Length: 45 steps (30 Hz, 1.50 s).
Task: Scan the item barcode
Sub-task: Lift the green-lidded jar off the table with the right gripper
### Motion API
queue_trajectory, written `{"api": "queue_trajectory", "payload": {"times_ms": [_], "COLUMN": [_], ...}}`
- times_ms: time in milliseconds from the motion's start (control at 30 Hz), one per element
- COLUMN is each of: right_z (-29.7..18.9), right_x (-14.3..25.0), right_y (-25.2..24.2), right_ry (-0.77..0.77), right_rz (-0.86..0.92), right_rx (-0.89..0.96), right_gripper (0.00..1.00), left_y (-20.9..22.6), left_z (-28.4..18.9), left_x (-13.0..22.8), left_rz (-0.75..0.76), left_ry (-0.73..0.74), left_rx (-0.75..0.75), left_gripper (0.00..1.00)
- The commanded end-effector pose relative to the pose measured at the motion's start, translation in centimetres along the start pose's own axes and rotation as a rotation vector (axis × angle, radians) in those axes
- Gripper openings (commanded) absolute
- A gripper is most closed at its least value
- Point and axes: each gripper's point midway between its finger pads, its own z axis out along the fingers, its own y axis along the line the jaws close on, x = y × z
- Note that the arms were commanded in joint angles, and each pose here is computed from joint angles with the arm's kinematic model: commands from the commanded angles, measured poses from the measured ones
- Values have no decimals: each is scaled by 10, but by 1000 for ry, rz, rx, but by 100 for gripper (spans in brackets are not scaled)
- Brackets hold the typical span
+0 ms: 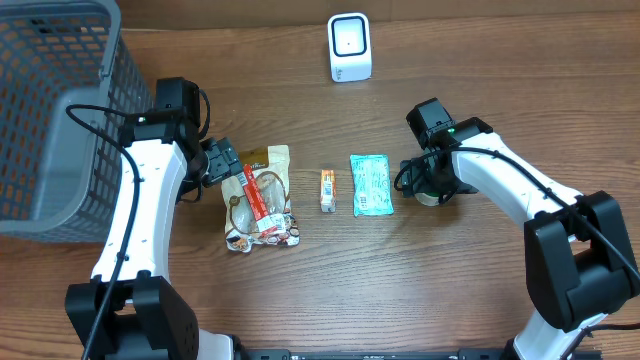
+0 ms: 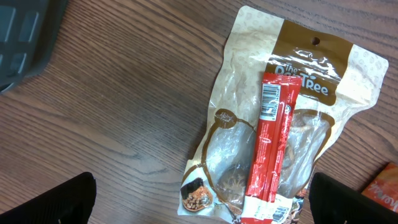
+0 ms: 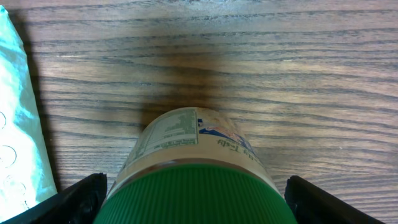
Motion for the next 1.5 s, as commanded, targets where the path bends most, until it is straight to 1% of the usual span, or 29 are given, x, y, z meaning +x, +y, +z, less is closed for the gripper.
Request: {"api": "queue_trajectory", "payload": {"times_ms": [0, 300, 600, 700, 1067, 1467], "right_z": [2, 2, 5, 5, 5, 17], "right_x": [0, -2, 1, 2, 3, 6], "right_y": [0, 0, 0, -1, -1, -1], "right_ry": [2, -6, 4, 8, 14, 39], "right_rz": [-2, -2, -3, -3, -4, -6], "right_rx": [1, -3, 1, 3, 5, 14], "right_gripper": [93, 88, 87, 83, 83, 82], "left_y": [1, 1, 1, 1, 1, 1], "left_z": [-4, -4, -4, -4, -4, -4], "left_x": [-5, -5, -5, -5, -5, -5], "left_rz": [-11, -11, -11, -11, -11, -11], "left_ry": [-18, -18, -18, -18, -18, -18], "left_rx": [-5, -5, -5, -5, -5, -5], "left_gripper": [100, 100, 100, 100, 100, 100]}}
